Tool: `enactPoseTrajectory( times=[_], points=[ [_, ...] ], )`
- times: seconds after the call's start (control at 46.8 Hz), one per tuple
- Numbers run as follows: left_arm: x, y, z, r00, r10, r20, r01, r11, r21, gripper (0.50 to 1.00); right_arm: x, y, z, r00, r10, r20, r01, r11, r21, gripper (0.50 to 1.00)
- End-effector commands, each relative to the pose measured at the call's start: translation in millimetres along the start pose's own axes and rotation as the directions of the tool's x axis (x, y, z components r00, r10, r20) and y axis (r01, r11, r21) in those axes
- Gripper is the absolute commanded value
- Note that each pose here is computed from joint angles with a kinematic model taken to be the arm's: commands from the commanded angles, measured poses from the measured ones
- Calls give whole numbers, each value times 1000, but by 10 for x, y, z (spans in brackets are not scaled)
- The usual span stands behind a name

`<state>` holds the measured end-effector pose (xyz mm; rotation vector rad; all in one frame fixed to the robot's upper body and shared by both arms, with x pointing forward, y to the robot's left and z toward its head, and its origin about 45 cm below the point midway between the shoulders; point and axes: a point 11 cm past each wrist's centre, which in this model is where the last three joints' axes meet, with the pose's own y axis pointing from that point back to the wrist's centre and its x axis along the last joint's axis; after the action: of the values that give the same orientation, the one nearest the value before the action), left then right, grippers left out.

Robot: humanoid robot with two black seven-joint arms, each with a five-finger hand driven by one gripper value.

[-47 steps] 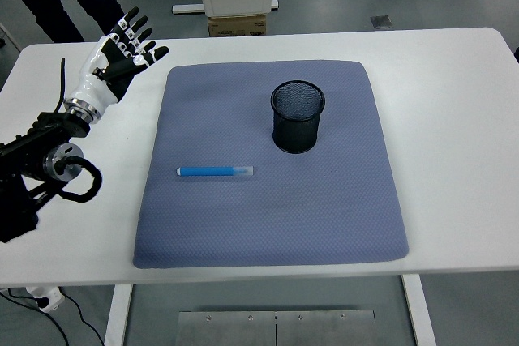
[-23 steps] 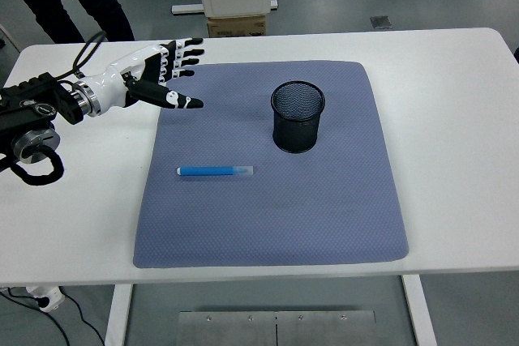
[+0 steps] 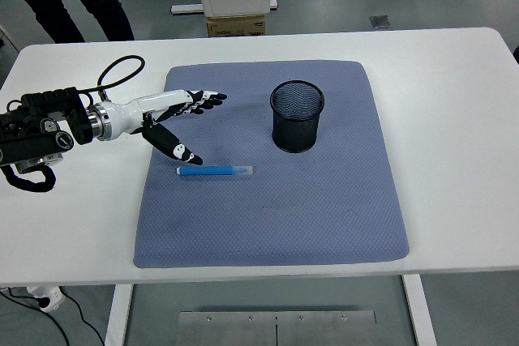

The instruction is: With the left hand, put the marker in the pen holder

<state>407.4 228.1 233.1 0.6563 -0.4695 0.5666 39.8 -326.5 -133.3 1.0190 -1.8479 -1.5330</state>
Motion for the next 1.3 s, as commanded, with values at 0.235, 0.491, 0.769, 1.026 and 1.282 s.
enactPoseTrajectory(
  times=[0.235, 0.491, 0.769, 1.026, 1.282],
  points=[
    [-168, -133, 85, 986, -96, 134, 96, 995, 3, 1000, 0, 0, 0, 1000, 0, 0, 0, 1000, 0, 1000],
    [-235, -221, 81, 983, -109, 151, 104, 994, 40, 1000, 0, 0, 0, 1000, 0, 0, 0, 1000, 0, 1000],
    [-299, -334, 140, 979, -121, 164, 118, 993, 28, 1000, 5, 1, 7, 1000, 1, 0, -1, 1000, -1, 1000],
    [-310, -362, 84, 974, -118, 193, 112, 993, 43, 1000, 5, 1, 7, 1000, 1, 0, -1, 1000, -1, 1000],
    [-281, -363, 80, 972, -86, 220, 79, 996, 38, 1000, 0, 0, 0, 1000, 0, 0, 0, 1000, 0, 1000]
  ],
)
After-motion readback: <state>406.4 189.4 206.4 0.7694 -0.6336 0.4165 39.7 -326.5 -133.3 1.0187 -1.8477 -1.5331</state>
